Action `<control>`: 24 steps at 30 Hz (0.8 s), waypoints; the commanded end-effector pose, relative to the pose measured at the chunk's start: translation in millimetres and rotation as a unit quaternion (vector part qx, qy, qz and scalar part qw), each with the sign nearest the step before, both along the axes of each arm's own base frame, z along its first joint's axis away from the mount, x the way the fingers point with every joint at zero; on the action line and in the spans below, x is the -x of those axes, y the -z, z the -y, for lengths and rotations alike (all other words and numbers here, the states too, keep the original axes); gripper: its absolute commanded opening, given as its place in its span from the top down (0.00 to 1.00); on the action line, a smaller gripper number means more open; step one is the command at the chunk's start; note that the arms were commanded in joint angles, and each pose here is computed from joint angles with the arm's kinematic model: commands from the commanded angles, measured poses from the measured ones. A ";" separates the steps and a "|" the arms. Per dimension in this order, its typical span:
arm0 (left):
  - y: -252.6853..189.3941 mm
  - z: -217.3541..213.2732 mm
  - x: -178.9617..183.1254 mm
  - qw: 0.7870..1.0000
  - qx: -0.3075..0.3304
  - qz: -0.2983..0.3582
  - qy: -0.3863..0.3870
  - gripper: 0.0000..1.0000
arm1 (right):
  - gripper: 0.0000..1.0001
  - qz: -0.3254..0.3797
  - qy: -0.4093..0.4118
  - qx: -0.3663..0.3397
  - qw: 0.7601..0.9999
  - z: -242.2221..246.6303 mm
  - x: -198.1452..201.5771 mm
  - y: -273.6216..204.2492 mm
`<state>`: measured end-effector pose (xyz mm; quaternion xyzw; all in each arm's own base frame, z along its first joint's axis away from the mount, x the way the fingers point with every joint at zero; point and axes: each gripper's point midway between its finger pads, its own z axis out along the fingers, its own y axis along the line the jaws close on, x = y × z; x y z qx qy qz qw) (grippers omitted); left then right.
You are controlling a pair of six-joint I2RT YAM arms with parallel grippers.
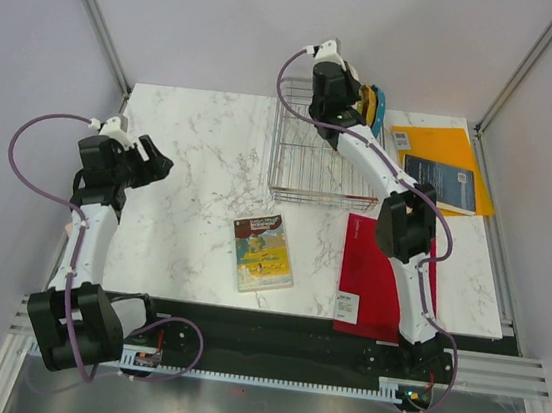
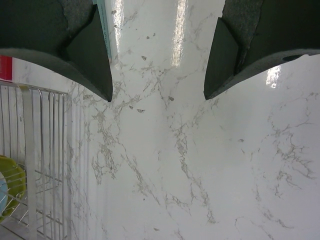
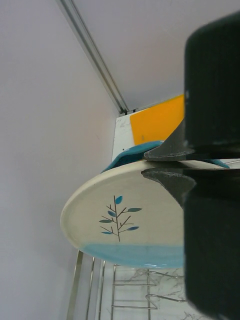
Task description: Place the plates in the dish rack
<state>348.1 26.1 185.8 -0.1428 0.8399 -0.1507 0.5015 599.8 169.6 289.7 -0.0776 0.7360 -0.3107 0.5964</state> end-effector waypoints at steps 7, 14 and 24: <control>-6.7 -0.8 -3.0 1.000 -0.021 0.020 0.010 0.19 | 1.00 0.015 -0.004 -0.013 1.000 -25.4 -8.9 22.7; -7.2 -3.0 -0.2 1.000 -0.025 0.017 0.004 0.18 | 0.36 0.034 -0.014 -0.012 0.999 -32.5 0.9 -2.9; -23.0 0.2 -2.8 0.999 -0.021 0.046 0.004 0.12 | 0.02 0.097 -0.121 0.018 0.988 -97.1 59.3 -108.7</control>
